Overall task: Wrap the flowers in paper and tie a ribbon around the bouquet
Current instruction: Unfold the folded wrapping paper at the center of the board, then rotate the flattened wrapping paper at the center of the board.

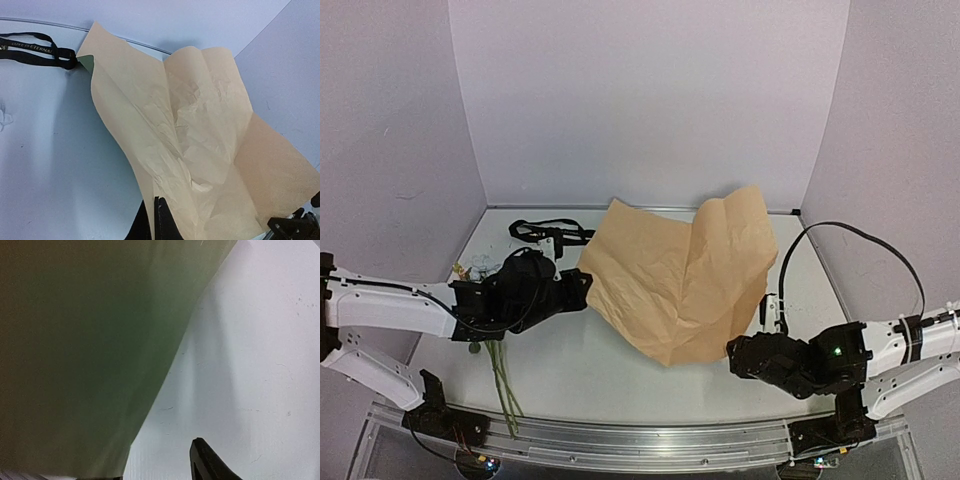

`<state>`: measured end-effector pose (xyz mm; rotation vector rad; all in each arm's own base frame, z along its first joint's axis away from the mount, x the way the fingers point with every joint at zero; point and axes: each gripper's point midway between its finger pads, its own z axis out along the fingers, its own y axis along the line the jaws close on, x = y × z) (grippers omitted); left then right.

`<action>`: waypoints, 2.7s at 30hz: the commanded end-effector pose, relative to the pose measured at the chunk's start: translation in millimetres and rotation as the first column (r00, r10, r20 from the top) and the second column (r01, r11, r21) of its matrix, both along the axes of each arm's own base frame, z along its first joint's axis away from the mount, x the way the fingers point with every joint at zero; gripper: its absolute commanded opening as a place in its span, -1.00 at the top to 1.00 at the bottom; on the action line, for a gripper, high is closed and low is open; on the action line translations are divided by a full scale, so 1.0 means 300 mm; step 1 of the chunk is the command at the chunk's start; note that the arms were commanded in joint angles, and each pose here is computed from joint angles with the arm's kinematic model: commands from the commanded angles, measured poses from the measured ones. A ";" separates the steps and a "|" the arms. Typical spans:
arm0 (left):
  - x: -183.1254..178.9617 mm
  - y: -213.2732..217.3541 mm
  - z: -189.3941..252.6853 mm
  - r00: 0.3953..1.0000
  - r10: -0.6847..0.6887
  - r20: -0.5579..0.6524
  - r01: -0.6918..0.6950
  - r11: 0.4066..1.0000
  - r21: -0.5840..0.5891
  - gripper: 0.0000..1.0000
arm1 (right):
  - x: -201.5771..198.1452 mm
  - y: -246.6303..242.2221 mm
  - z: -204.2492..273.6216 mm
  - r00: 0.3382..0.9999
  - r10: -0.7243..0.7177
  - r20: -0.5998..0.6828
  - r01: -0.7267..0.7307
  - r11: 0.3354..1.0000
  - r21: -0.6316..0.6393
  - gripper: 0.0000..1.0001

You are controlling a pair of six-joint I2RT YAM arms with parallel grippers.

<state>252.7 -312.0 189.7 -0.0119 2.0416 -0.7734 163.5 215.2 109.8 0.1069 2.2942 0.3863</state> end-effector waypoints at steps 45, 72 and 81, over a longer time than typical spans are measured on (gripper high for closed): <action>0.491 0.333 -0.312 0.871 -0.027 -0.491 0.120 0.980 0.158 1.00 | 0.187 -0.192 -0.244 0.846 -0.178 -0.503 0.207 0.978 0.002 -0.96; 0.441 0.312 -0.320 0.861 -0.086 -0.501 0.157 0.983 0.100 1.00 | 0.188 -0.178 -0.308 0.902 -0.300 -0.310 0.343 0.934 0.096 1.00; 0.382 0.349 -0.349 0.854 -0.055 -0.517 0.131 0.985 0.113 1.00 | 0.108 -0.146 -0.266 0.937 -0.263 -0.229 0.279 0.959 0.039 0.72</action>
